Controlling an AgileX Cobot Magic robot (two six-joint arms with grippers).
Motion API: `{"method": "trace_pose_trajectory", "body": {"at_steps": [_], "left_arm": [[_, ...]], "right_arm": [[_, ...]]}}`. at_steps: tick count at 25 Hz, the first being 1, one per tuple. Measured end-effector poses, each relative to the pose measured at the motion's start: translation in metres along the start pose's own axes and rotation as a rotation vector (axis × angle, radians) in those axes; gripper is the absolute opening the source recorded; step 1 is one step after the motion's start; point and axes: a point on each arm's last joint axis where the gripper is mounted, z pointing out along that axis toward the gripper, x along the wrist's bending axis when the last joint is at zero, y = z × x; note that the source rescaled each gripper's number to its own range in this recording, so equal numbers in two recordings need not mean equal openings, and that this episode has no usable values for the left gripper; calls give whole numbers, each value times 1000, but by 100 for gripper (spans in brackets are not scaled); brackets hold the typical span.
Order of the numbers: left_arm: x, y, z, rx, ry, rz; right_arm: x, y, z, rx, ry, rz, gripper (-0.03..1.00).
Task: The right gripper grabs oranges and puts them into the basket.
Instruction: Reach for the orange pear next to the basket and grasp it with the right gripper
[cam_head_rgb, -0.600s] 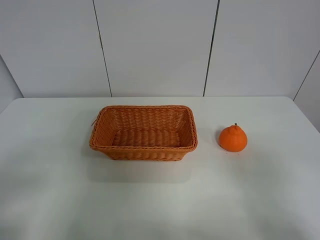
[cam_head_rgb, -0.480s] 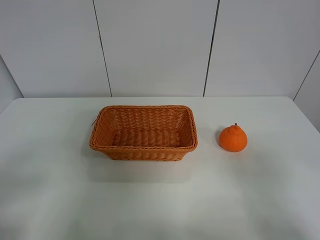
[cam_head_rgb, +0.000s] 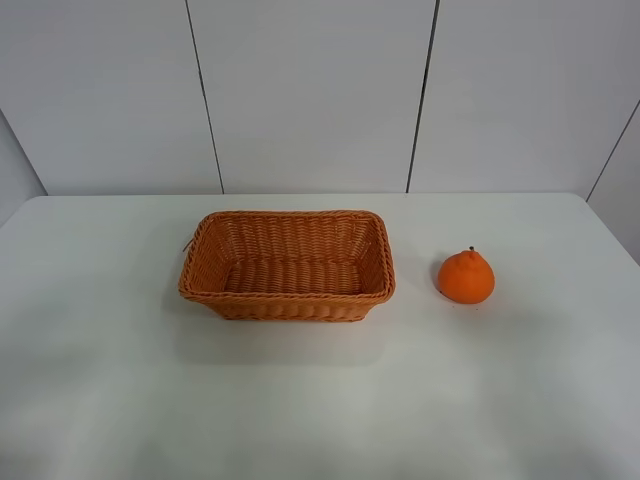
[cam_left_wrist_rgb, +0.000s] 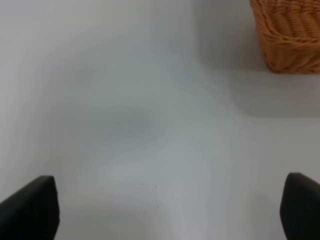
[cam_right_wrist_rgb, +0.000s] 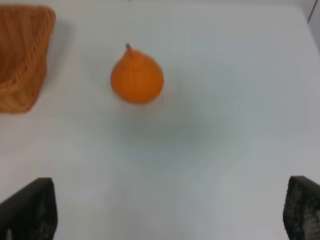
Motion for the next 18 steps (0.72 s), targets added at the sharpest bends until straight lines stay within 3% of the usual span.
{"method": "trace_pose_trajectory", "body": {"at_steps": [5, 11, 18], "left_arm": [[0, 0, 0, 0, 0, 0], [0, 0, 0, 0, 0, 0], [0, 0, 0, 0, 0, 0]], "right_arm": [[0, 60, 46, 233, -2, 7, 100], [-2, 126, 143, 473, -6, 15, 100], [-4, 167, 256, 625, -7, 18, 100]]}}
